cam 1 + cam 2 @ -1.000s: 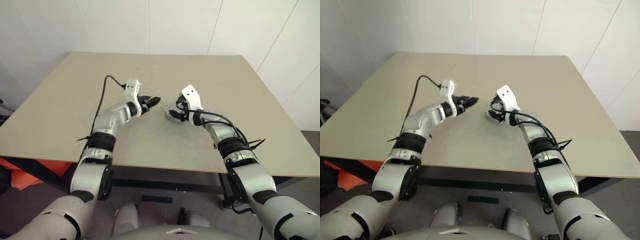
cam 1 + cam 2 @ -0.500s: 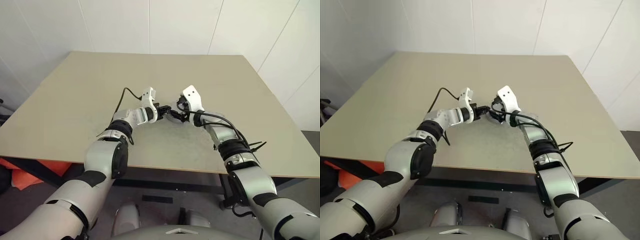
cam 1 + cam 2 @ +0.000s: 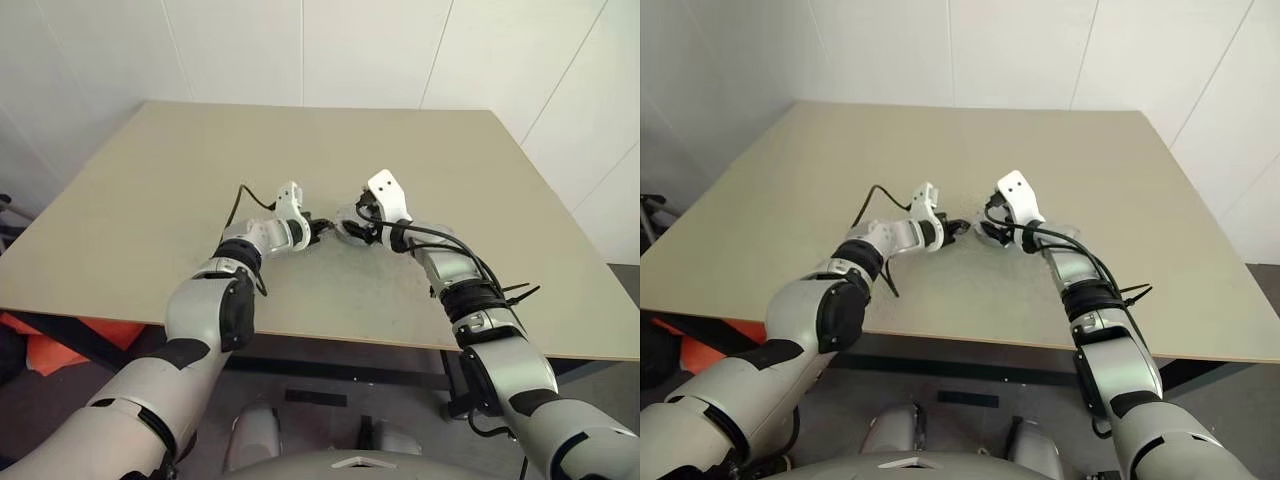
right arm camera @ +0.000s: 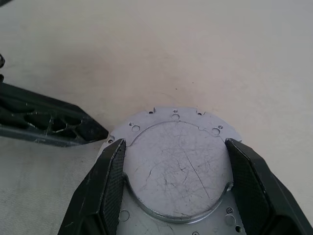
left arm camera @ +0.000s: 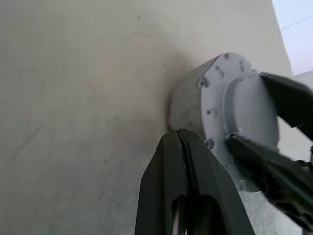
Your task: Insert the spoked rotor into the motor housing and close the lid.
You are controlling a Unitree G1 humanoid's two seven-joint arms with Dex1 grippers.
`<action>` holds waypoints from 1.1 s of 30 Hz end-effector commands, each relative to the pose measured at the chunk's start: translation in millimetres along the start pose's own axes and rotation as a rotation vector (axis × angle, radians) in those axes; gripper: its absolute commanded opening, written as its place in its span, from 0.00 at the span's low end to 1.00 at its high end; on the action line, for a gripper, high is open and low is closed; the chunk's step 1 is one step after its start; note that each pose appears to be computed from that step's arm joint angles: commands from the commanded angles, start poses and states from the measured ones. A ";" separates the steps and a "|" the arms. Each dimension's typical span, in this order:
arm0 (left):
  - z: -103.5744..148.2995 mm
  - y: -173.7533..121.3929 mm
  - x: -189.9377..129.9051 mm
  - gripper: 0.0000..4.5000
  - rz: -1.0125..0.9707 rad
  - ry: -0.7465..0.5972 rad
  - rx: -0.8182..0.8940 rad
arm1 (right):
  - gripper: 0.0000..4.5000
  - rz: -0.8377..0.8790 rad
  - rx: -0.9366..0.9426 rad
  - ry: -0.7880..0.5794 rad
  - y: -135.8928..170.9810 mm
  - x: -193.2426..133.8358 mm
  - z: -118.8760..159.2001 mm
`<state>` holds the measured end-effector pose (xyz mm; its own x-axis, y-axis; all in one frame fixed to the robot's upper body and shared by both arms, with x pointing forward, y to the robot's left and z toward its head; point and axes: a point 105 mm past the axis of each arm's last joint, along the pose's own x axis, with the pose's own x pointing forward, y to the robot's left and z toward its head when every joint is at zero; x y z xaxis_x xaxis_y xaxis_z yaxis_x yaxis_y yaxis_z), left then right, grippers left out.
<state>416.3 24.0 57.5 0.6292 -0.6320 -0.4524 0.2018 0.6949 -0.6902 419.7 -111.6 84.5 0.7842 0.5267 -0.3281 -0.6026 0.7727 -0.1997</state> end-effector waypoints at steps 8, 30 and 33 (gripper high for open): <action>33.0 -22.9 -6.8 0.01 -0.134 -0.136 0.055 | 0.69 -0.056 -0.019 0.042 -15.3 -8.8 -8.0; 18.7 -26.3 0.1 0.01 -0.159 -0.101 0.002 | 0.69 -0.072 -0.031 0.046 -16.8 -15.1 -8.8; 27.0 -28.3 -3.6 0.01 -0.185 -0.131 0.001 | 0.69 -0.078 -0.021 0.061 -17.5 -14.9 -14.6</action>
<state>421.3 12.2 78.4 0.6509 -0.7001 -0.2934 0.2852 0.5837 -0.7602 415.1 -116.8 86.7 0.7912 0.5141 -0.3312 -0.5946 0.7732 -0.2204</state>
